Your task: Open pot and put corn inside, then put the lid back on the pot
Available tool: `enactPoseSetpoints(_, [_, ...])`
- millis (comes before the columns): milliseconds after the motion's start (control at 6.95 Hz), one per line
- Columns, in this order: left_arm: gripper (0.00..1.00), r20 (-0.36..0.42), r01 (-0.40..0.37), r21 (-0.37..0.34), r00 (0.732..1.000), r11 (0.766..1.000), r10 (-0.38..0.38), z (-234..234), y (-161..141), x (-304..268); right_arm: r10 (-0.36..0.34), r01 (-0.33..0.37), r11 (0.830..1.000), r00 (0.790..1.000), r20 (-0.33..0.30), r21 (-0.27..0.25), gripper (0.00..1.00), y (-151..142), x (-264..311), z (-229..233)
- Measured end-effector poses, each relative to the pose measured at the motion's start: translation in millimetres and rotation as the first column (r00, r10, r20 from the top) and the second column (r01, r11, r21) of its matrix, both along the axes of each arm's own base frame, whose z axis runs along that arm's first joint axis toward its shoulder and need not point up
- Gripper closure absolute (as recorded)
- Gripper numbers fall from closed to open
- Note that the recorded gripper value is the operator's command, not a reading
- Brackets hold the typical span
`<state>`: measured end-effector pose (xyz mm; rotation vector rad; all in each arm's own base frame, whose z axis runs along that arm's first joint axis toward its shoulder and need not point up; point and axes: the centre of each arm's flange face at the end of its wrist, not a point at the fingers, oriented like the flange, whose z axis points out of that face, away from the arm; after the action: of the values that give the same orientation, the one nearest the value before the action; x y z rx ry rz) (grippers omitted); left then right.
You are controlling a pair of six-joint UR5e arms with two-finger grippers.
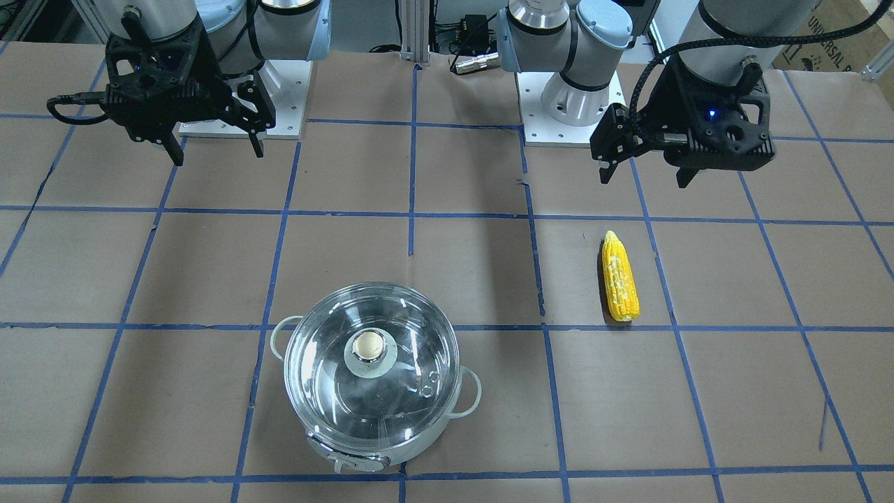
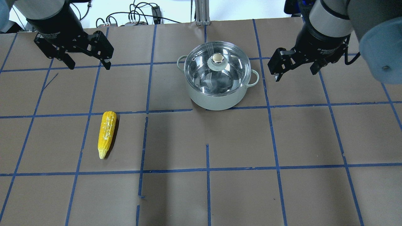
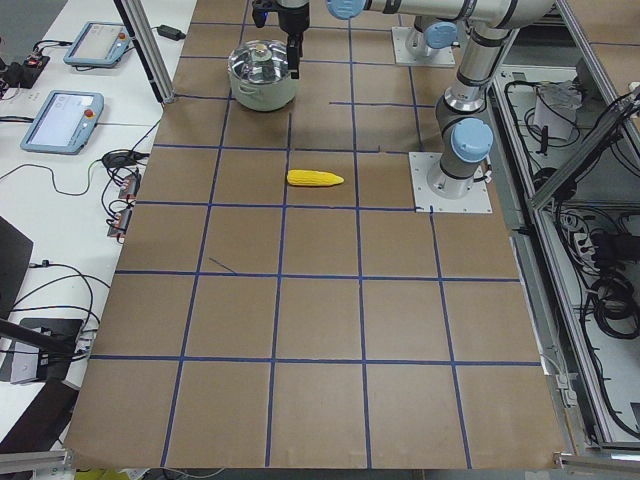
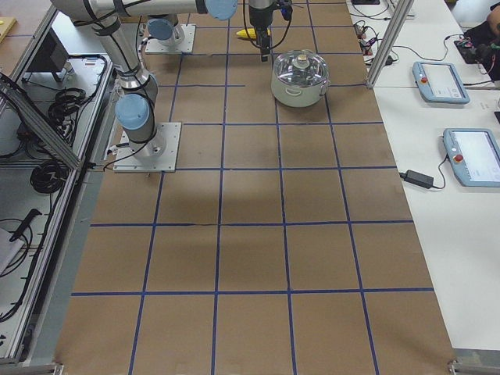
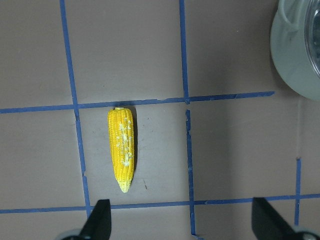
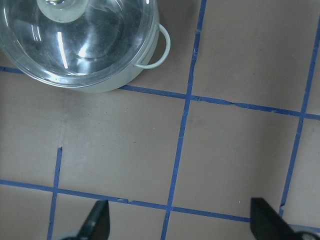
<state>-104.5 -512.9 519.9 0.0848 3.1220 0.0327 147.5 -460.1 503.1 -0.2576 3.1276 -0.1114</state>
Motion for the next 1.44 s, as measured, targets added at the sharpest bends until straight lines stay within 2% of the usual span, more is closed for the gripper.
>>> enactPoseSetpoints(720, [0.00, 0.000, 0.001, 0.000, 1.000, 1.000, -0.001, -1, 1, 0, -0.004, 0.004, 1.000, 1.000, 0.005, 0.001, 0.01, -5, 3, -3])
enactPoseSetpoints(1008, [0.00, 0.000, 0.002, 0.002, 1.000, 1.000, -0.002, -2, 1, 0, -0.017, 0.017, 1.000, 1.000, 0.016, -0.002, 0.02, -34, 31, -16])
enactPoseSetpoints(1439, [0.00, -0.001, 0.002, 0.002, 1.000, 1.000, -0.002, -2, 2, -1, -0.027, 0.028, 1.000, 1.000, 0.015, -0.005, 0.05, -96, 131, -47])
